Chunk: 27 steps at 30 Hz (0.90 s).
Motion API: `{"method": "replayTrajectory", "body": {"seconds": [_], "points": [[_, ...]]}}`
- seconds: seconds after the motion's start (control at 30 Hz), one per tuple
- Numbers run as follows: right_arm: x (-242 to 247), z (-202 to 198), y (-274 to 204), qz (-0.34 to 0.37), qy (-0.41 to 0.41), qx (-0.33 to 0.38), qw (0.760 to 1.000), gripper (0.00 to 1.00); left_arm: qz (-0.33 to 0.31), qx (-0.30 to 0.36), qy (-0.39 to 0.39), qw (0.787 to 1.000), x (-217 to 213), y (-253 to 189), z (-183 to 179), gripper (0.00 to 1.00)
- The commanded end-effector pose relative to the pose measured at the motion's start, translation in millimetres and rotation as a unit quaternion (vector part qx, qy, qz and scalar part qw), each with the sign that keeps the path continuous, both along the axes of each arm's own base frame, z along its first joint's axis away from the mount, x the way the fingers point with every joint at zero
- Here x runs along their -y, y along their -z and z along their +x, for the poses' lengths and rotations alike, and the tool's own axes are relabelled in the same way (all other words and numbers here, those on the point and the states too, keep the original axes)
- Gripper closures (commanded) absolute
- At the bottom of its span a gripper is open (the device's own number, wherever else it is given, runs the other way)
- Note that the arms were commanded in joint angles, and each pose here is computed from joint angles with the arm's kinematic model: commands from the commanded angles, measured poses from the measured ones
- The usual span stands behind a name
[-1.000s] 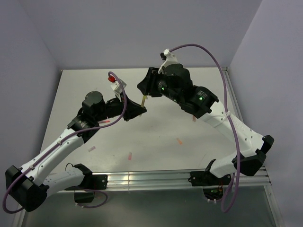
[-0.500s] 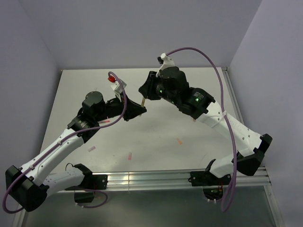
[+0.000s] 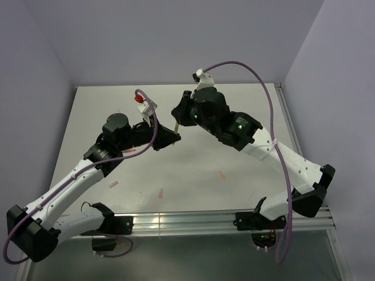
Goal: Insert the pens into the pen caps
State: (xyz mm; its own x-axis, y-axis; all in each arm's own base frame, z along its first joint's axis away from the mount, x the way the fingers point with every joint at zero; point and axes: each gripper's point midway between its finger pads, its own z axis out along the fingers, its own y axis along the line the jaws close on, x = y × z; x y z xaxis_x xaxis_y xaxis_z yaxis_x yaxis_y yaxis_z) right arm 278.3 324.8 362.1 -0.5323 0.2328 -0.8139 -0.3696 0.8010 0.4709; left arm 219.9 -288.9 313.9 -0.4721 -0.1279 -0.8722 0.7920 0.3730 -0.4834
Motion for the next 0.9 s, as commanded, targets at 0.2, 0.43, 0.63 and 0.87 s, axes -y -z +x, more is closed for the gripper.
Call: {"method": "replayTrajectory", "body": {"seconds": [0.2, 0.43, 0.63, 0.87], "points": [[-29.4, -44.0, 36.8, -0.006, -0.069, -0.036, 0.997, 1.0, -0.042, 0.076, -0.053, 0.995, -7.7, -63.3, 15.6, 1.0], [-40.7, -73.2, 70.2, -0.02, -0.098, -0.065, 0.993, 1.0, -0.047, 0.089, -0.077, 0.992, -10.9, -77.0, 25.8, 1.0], [-45.5, -89.6, 89.6, -0.023, -0.113, -0.085, 0.99, 1.0, -0.056, 0.108, -0.104, 0.987, -15.3, -94.6, 34.8, 1.0], [-49.7, -99.7, 104.4, -0.025, -0.124, -0.102, 0.987, 1.0, -0.067, 0.126, -0.13, 0.981, -20.0, -111.7, 43.4, 1.0]]}}
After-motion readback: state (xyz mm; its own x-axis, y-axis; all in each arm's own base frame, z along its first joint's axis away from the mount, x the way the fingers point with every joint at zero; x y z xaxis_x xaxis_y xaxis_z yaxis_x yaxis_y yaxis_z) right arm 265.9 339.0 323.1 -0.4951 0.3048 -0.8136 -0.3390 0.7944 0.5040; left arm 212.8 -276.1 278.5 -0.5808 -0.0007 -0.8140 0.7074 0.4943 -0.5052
